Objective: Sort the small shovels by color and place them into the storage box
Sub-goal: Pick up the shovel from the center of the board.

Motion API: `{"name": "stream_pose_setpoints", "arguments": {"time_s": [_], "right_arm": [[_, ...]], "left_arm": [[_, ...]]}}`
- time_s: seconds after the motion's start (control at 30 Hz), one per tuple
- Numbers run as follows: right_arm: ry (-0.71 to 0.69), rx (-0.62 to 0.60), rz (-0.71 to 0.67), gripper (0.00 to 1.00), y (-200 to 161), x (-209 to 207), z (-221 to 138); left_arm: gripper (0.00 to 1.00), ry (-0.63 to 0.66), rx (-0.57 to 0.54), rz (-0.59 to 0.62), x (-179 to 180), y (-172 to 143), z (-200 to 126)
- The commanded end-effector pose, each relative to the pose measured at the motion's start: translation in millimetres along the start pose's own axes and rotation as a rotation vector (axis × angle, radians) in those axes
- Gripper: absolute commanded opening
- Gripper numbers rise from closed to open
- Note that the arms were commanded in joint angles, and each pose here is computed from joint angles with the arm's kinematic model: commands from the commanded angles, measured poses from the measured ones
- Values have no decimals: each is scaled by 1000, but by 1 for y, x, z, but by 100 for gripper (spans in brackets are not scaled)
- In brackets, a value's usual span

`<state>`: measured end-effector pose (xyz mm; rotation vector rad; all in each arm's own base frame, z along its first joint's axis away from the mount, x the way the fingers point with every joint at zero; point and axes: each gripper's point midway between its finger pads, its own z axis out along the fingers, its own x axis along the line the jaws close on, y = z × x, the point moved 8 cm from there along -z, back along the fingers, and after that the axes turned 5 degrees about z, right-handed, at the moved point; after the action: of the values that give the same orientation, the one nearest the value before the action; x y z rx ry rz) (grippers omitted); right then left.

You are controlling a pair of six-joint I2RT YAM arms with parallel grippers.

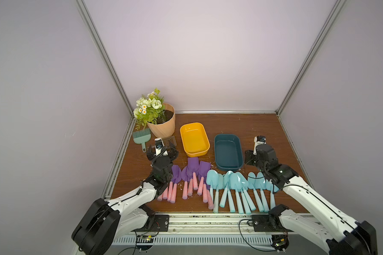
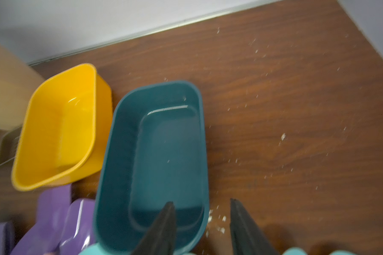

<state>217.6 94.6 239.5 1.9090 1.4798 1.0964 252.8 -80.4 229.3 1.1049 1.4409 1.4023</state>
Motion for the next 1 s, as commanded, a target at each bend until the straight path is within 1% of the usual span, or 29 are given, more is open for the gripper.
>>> {"name": "stream_pose_setpoints", "arguments": {"time_s": [0.0,0.03,0.1,0.17,0.27,0.33,0.43,0.53,0.6,0.77,0.97], "right_arm": [[15,260,85,40,-47,-9,-26],[53,309,88,37,-58,-7,-31],[117,398,80,33,-77,-2,-38],[160,472,42,32,-93,4,-45],[140,538,-64,32,-113,9,-52],[95,567,-155,32,-124,13,-53],[43,610,-270,32,-144,19,-50],[4,605,-313,32,-156,25,-48],[-16,575,-296,34,-154,26,-50],[18,515,-215,38,-144,26,-56],[39,519,-191,38,-150,22,-54]], "left_arm": [[100,-94,173,-136,-20,-9,-8],[100,-108,189,-142,-27,-14,-14],[100,-136,189,-111,-44,-19,-28],[100,-160,181,-66,-62,-20,-42],[100,-220,229,-54,-85,-23,-54],[100,-265,274,-70,-98,-26,-58],[100,-302,300,-75,-111,-32,-65],[100,-299,329,-88,-116,-37,-66],[100,-310,340,-94,-119,-36,-66],[100,-322,348,-115,-127,-35,-64],[100,-343,381,-109,-137,-37,-63]]}}
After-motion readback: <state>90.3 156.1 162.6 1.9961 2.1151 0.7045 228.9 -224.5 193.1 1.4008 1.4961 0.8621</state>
